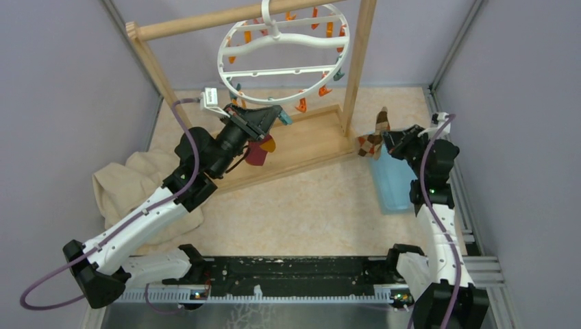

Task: Clip the socks to the hanger
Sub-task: Pick up the sock from the bin, then place the sock at the center of the board.

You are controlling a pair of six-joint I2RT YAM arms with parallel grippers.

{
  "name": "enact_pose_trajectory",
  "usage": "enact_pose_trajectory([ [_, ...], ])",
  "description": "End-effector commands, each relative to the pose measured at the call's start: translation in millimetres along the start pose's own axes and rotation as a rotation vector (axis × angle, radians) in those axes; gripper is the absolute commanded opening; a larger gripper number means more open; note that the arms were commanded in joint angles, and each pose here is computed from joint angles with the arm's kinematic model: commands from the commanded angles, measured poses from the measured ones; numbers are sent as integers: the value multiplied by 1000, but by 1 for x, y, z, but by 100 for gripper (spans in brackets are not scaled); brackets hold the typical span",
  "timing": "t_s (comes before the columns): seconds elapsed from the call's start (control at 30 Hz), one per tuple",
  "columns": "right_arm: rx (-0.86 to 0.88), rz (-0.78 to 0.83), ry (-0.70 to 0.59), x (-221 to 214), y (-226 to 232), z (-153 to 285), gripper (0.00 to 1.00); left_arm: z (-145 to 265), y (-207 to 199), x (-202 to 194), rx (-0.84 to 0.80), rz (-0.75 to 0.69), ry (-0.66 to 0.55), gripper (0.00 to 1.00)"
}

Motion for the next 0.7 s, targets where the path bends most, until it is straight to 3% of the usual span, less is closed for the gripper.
enact_pose_trajectory([
  [0.0, 190, 93, 26, 12, 28, 0, 0, 4, 0, -7, -14, 15, 39, 0],
  [0.3, 40, 177, 117, -10, 9, -5, 0, 3, 2, -5, 2, 8, 26, 0],
  [0.47, -18, 299, 137, -11, 19, -4, 0, 1, 3, -7, 5, 9, 30, 0],
  [0.67, -105, 440, 253, -45, 12, -14, 0, 0, 4, -10, 3, 14, 39, 0],
])
Point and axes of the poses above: each gripper's point midway between its finger pads, its own z axis back along the fingers, its own y axis along the line the jaws close on, x = y × z, the point moved 6 cm from there along z, back along the fingers, and after that the axes turned 1 degree about z, right-handed, at the moved point
